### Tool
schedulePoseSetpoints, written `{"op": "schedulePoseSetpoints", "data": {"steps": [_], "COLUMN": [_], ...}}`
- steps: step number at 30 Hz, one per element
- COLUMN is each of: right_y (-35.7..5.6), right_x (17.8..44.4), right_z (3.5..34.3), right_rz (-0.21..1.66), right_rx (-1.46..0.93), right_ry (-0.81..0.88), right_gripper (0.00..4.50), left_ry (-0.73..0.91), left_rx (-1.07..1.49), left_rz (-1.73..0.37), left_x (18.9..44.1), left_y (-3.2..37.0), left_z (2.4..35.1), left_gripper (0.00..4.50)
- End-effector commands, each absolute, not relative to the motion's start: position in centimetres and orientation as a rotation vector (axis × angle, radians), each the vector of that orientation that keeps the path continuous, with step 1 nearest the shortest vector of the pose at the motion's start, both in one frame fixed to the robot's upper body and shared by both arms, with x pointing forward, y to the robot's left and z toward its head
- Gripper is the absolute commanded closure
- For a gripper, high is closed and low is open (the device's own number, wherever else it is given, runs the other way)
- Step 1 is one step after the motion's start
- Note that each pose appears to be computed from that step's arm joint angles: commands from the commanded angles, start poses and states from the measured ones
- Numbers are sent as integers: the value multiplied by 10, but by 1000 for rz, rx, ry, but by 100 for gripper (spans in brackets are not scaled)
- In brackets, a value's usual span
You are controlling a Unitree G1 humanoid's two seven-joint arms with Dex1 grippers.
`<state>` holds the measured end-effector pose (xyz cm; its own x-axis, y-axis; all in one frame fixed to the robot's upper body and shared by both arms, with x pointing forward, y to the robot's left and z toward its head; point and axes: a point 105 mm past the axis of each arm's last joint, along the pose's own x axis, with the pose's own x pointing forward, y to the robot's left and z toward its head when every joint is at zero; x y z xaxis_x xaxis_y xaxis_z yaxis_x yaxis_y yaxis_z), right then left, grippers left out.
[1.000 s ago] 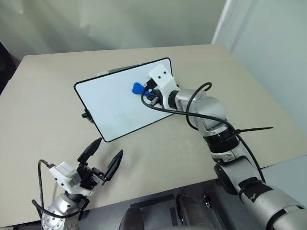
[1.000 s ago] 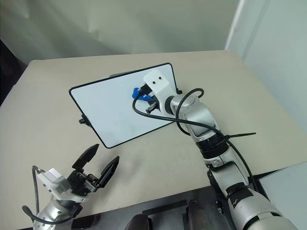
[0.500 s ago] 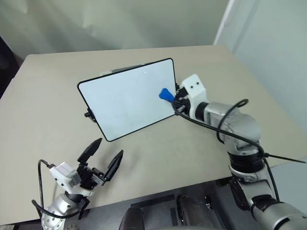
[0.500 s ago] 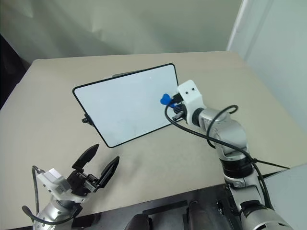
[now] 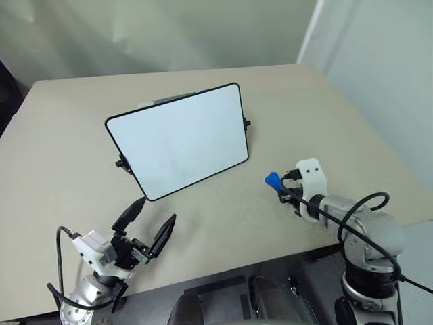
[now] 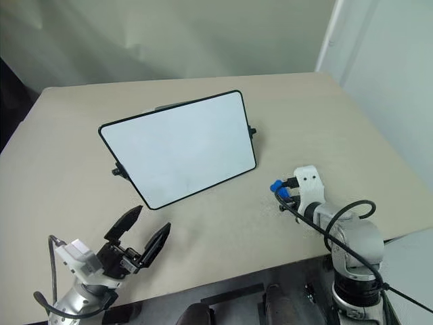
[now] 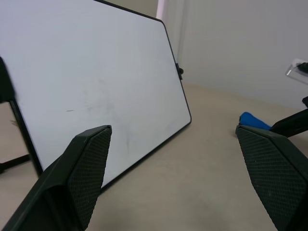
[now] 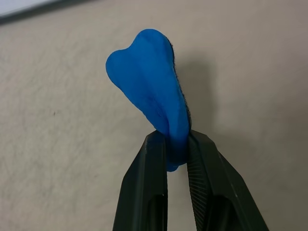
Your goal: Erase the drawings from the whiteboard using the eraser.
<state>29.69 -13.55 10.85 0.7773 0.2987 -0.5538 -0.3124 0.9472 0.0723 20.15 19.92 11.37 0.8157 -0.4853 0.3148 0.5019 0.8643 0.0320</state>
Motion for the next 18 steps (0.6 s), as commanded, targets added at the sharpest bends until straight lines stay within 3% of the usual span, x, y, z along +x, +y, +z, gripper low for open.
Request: {"op": "schedulePoseSetpoints", "data": {"steps": [1,5,8,13,18], "right_y": [-145,-151,-152,-146,-135], "right_x": [302,301,297,283,261], "right_z": [118,123,138,175,179], "right_rz": [274,267,306,422,568], "right_rx": [-23,-24,-28,-58,-40], "right_ry": [561,549,482,263,210], "right_gripper": [381,264,209,209,209], "left_ry": [-360,-361,-362,-360,-349], "left_rx": [-30,-29,-28,-29,-35], "left_rz": [-551,-553,-555,-565,-583], "left_x": [198,198,197,196,194], "left_y": [193,191,190,186,181], "left_z": [123,123,123,123,120], "left_gripper": [0,0,0,0,0]}}
